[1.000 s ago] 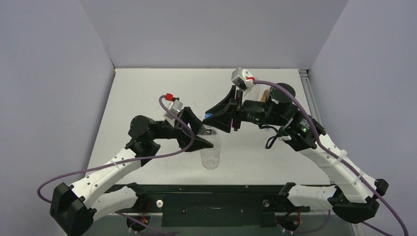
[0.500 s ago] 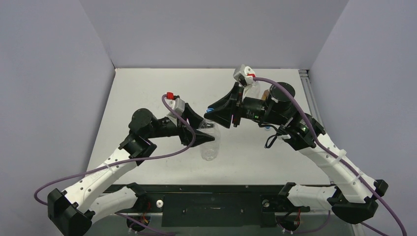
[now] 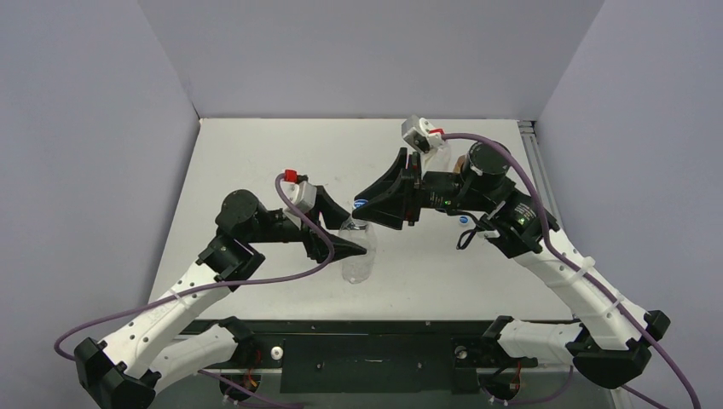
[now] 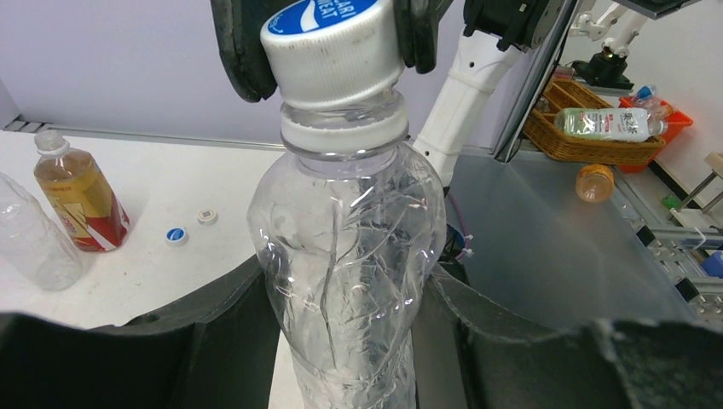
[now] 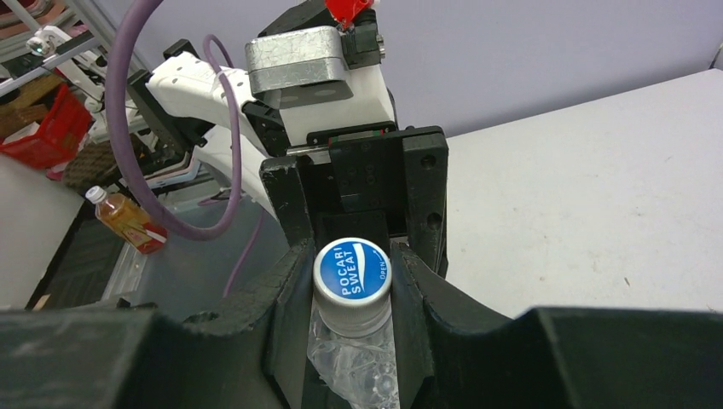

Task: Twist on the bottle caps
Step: Screw the bottle cap onto the plastic bottle.

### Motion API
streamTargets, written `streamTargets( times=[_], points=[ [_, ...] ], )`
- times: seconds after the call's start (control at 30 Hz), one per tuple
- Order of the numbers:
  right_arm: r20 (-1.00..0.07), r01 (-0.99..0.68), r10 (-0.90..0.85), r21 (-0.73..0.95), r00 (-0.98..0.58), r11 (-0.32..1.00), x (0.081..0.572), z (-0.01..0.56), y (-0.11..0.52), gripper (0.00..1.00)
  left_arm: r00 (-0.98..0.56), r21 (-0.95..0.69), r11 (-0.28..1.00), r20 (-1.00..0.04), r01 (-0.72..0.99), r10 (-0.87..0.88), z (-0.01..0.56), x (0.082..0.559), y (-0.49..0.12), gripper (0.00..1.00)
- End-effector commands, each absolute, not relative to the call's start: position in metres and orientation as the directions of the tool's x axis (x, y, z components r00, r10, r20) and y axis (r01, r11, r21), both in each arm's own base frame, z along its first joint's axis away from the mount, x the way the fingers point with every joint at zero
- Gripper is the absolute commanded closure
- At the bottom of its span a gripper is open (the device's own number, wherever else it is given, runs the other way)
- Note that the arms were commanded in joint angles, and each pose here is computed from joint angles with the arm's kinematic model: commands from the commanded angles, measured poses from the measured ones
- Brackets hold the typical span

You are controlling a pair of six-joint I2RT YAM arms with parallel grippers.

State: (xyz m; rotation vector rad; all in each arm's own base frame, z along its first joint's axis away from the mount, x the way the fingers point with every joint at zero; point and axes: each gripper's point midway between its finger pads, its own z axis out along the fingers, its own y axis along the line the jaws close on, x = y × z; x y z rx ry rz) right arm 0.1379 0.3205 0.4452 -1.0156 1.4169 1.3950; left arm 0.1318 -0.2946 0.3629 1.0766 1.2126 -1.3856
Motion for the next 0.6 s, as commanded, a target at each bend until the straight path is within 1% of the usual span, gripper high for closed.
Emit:
streamTargets(
  times=[0.0, 0.03, 0.07, 0.1, 0.13, 0.17, 0.2, 0.3, 0.4, 0.57],
  points=[
    [-0.976, -0.978, 0.069, 0.206, -0.207, -0.032, 0.123, 0.470, 0.324, 1.00, -0.183, -0.186, 0.001, -0.968, 0.983, -0.169, 0.374, 0.140, -0.296, 0.97],
    [-0.980, -0.982, 0.066, 0.190, -0.188, 0.021, 0.132, 0.467, 0.327, 1.00, -0.192, -0.204, 0.043, -0.962, 0.978, -0.191, 0.377, 0.148, -0.295, 0.97],
    [-0.979, -0.979, 0.043, 0.199, -0.198, 0.042, 0.131, 0.464, 0.328, 1.00, -0.192, -0.209, 0.065, -0.960, 0.976, -0.204, 0.380, 0.152, -0.295, 0.97],
    [-0.983, -0.979, 0.037, 0.183, -0.180, 0.092, 0.140, 0.462, 0.330, 1.00, -0.191, -0.222, 0.120, -0.954, 0.967, -0.230, 0.383, 0.162, -0.293, 0.97],
    [-0.982, -0.976, 0.016, 0.190, -0.189, 0.109, 0.139, 0.456, 0.332, 1.00, -0.191, -0.230, 0.146, -0.951, 0.962, -0.243, 0.386, 0.166, -0.292, 0.97],
    [-0.983, -0.969, 0.015, 0.182, -0.183, 0.166, 0.149, 0.453, 0.333, 1.00, -0.191, -0.242, 0.183, -0.947, 0.953, -0.259, 0.388, 0.174, -0.291, 0.97],
    [-0.983, -0.966, 0.002, 0.182, -0.184, 0.183, 0.149, 0.448, 0.334, 1.00, -0.190, -0.247, 0.202, -0.945, 0.948, -0.267, 0.392, 0.177, -0.290, 0.97],
    [-0.985, -0.939, -0.009, 0.162, -0.173, 0.303, 0.164, 0.437, 0.333, 1.00, -0.202, -0.268, 0.222, -0.938, 0.937, -0.282, 0.397, 0.184, -0.291, 0.97],
    [-0.984, -0.920, -0.031, 0.154, -0.177, 0.360, 0.171, 0.428, 0.333, 1.00, -0.199, -0.280, 0.267, -0.935, 0.922, -0.292, 0.400, 0.193, -0.289, 0.98],
    [-0.982, -0.876, -0.055, 0.137, -0.183, 0.462, 0.182, 0.417, 0.334, 1.00, -0.156, -0.269, 0.413, -0.945, 0.870, -0.289, 0.397, 0.219, -0.281, 0.98]
  ],
)
